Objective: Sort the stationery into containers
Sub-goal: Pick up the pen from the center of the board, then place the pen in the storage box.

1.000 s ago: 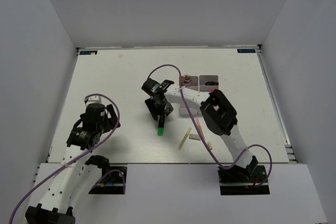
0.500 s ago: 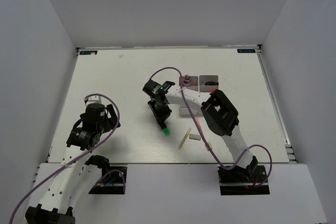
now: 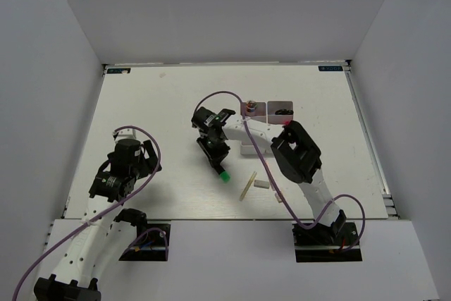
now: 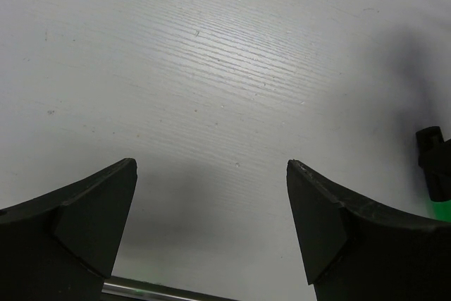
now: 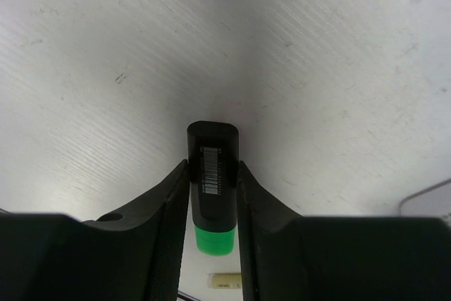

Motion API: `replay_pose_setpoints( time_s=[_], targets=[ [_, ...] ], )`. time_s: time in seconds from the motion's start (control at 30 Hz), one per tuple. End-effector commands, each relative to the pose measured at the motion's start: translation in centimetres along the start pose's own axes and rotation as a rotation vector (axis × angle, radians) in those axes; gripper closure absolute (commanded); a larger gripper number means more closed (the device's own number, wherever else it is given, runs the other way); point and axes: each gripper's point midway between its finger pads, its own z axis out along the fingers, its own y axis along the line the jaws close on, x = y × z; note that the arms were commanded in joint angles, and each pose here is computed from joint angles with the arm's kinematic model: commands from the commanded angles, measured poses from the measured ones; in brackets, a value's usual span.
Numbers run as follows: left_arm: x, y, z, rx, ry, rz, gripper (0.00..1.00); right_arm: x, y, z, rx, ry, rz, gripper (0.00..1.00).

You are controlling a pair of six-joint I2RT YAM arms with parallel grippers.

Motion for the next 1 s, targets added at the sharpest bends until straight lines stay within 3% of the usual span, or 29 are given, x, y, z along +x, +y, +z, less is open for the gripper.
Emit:
replay_pose_setpoints(
  time_s=[0.0, 0.47, 0.7, 0.97],
  targets=[
    [-0.5, -0.1, -0.1, 0.009, -0.024, -0.006, 0.02, -1.9, 0.0, -3.9, 0.013, -0.115, -0.101, 1.00],
    [-0.4, -0.1, -0.1, 0.012, -0.021, -0.006, 0.02, -3.8, -1.1, -14.0, 0.083, -0.385, -0.233, 1.00],
    [-0.3, -0.2, 0.0, 0.015, -0.016, -0.004, 0.02, -4.8, -5.6, -20.0, 0.260, -0.628, -0.187, 1.00],
    [-0.3, -0.2, 0.0, 0.013, -0.012, -0.003, 0.02, -4.0, -12.4, -22.6, 0.480, -0.757, -0.092, 1.00]
  ],
)
